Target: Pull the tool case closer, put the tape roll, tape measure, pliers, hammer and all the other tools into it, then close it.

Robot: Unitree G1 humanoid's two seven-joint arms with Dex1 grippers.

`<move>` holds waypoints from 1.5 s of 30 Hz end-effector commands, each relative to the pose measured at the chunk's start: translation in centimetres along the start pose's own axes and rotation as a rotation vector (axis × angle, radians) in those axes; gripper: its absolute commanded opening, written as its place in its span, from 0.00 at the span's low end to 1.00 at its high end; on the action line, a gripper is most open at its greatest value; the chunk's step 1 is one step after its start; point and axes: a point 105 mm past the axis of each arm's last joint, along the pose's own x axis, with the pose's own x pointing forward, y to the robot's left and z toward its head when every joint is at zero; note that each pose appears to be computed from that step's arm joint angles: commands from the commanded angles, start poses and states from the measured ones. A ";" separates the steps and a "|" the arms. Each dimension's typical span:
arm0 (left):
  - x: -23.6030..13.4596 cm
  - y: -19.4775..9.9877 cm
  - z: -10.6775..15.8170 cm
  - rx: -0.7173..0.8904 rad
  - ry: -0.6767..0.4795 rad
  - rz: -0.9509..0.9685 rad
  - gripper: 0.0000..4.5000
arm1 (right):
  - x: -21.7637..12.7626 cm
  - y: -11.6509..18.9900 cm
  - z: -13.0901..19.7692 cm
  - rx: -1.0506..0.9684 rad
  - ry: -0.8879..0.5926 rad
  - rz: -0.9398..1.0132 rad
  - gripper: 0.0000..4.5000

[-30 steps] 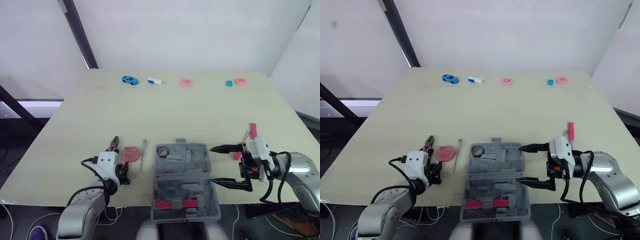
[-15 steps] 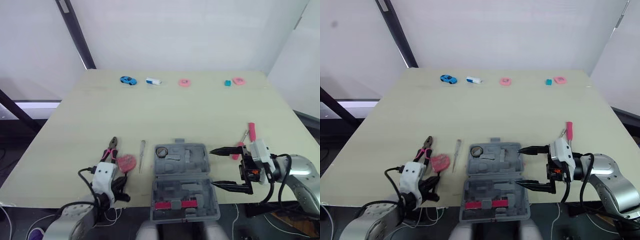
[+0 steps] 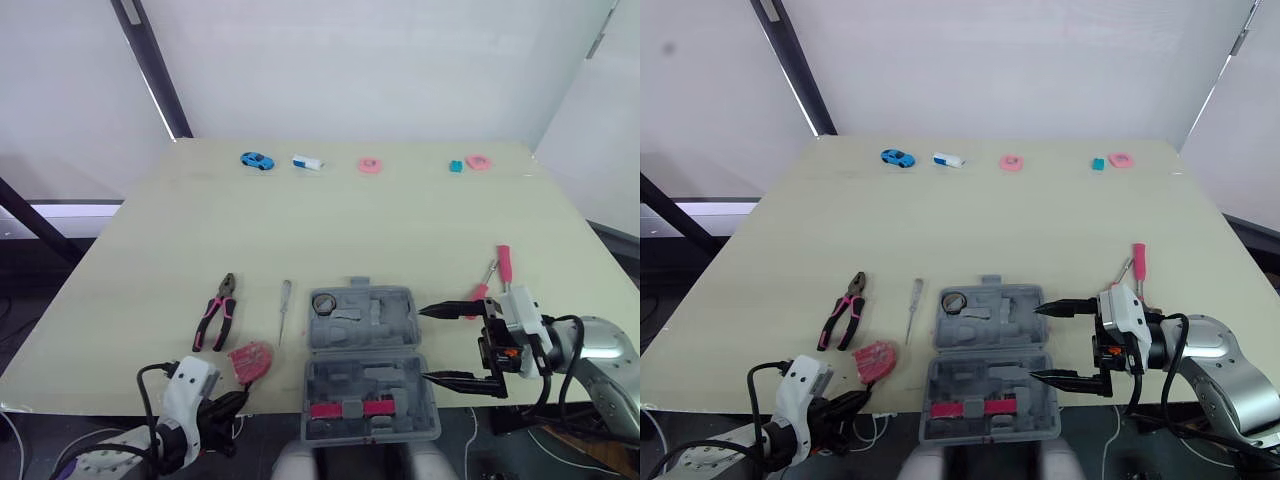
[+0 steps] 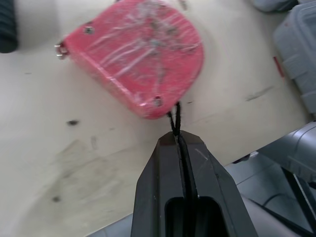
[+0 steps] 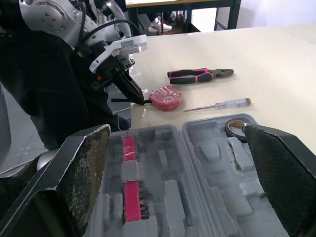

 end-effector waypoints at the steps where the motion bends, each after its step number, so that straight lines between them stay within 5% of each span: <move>1: -1.1 1.0 0.0 0.029 -0.027 0.002 0.13 | 0.0 0.3 1.1 -0.037 -0.024 0.009 1.00; 3: -1.7 1.6 -0.7 0.025 -0.024 0.000 0.25 | 0.0 0.3 1.2 -0.035 -0.028 0.009 1.00; 11: -4.9 4.0 -0.4 0.234 -0.059 -0.162 0.99 | -0.1 0.5 1.8 -0.028 -0.030 0.029 1.00; 18: -4.2 6.1 3.2 0.398 -0.081 -0.274 0.99 | -0.2 0.8 2.4 -0.021 -0.024 0.034 1.00; 28: -0.6 3.6 6.9 0.549 -0.043 -0.484 0.99 | -0.8 1.1 2.4 -0.017 0.005 0.022 1.00; 45: 2.8 3.4 6.7 0.746 0.092 -0.418 0.99 | -0.4 0.8 2.9 -0.021 0.010 0.010 1.00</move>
